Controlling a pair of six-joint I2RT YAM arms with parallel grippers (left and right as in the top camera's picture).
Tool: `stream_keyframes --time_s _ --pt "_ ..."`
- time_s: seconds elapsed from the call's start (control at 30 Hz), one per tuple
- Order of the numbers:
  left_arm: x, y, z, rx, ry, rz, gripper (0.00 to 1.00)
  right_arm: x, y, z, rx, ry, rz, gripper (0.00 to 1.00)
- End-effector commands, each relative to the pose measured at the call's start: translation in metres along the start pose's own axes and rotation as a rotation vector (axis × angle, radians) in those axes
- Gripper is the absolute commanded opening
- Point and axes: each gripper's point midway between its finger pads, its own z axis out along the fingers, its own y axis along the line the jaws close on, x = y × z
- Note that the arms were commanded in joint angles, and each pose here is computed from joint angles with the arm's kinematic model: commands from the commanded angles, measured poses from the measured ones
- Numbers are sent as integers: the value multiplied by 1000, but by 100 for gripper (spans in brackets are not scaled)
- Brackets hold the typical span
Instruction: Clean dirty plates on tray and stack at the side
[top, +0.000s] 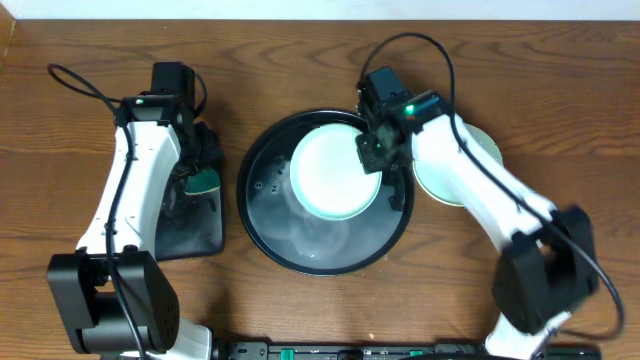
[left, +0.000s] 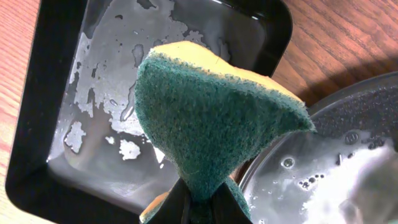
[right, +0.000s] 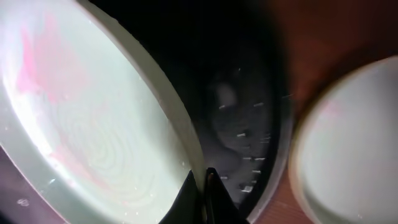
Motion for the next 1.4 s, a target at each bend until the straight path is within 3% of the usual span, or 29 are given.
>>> stream_keyframes --time_s 0.0,0.4,0.67,1.1,1.37 --pt "-4 -3 -6 27 -9 9 7 -23 -13 -54 264 -203 -70 1" --pt "-4 -3 -6 27 -9 10 7 -31 6 -150 766 -542 -208 1" --pt "-4 -3 -6 27 -9 10 7 -25 32 -203 984 -736 -243 1" --pt "-4 -3 -6 27 -9 10 7 -23 37 -209 1000 -764 -242 1" --pt "-4 -3 -6 27 -9 10 7 -23 35 -163 771 -632 -221 1"
